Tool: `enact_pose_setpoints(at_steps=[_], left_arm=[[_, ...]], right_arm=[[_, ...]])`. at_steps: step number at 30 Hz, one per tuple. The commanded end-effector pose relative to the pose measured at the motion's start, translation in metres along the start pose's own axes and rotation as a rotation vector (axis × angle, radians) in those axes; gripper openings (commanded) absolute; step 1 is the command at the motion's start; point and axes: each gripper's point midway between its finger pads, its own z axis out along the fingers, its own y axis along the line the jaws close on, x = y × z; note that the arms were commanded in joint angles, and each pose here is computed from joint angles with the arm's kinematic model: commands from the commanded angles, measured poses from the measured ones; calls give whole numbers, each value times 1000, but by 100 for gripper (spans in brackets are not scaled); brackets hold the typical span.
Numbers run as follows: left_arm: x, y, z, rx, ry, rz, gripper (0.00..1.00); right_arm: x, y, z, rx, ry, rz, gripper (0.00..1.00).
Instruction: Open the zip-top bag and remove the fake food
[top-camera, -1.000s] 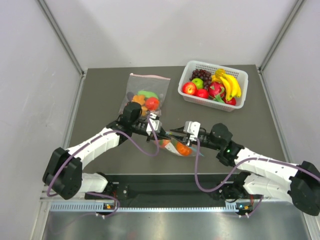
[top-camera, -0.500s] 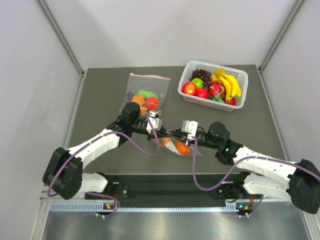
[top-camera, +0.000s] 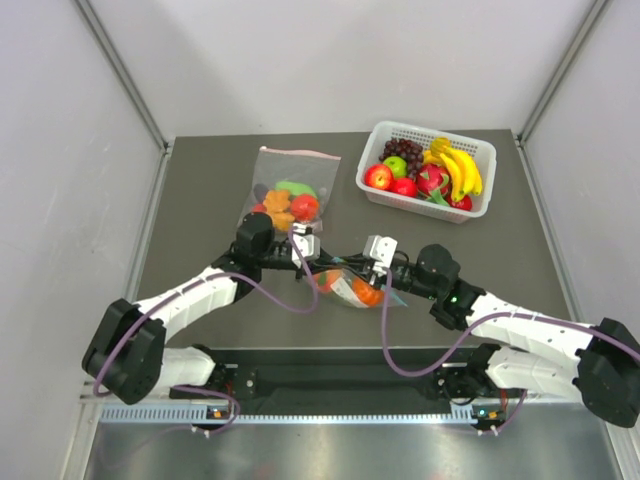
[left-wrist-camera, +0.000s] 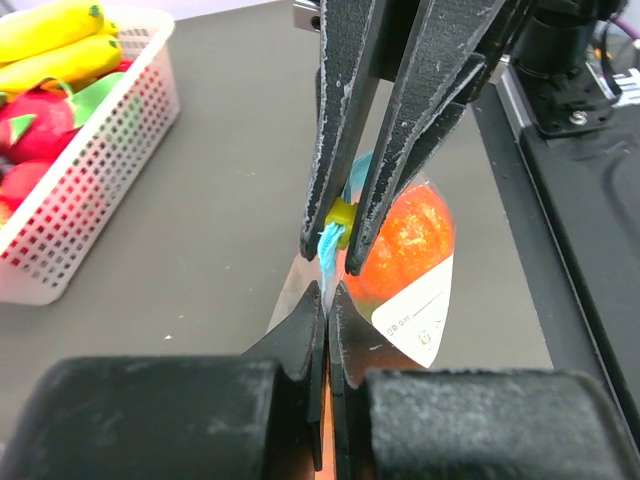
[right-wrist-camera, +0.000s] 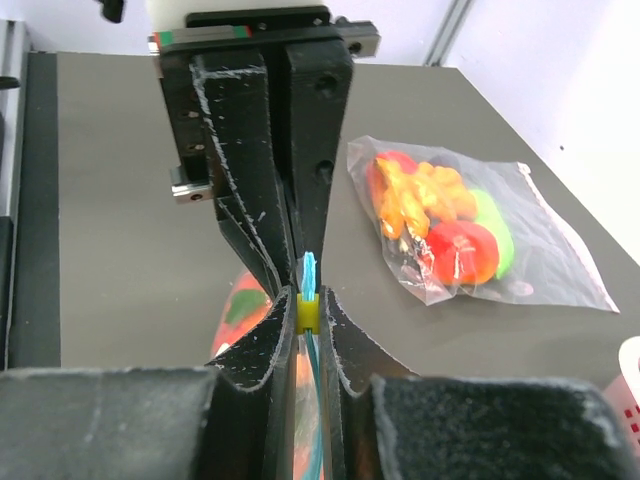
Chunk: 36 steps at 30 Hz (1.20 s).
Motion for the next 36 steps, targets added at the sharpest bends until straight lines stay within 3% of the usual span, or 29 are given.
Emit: enact_pose_setpoints(at_steps=[1,36], left_arm=[[-27,17,-8,-93,-70,89,0],[-33,64,-44,-402,-156,71,0]], right_arm=[[-14,-9,1,54,-29,5,0],[3,-19,-10,124,-4,38,0]])
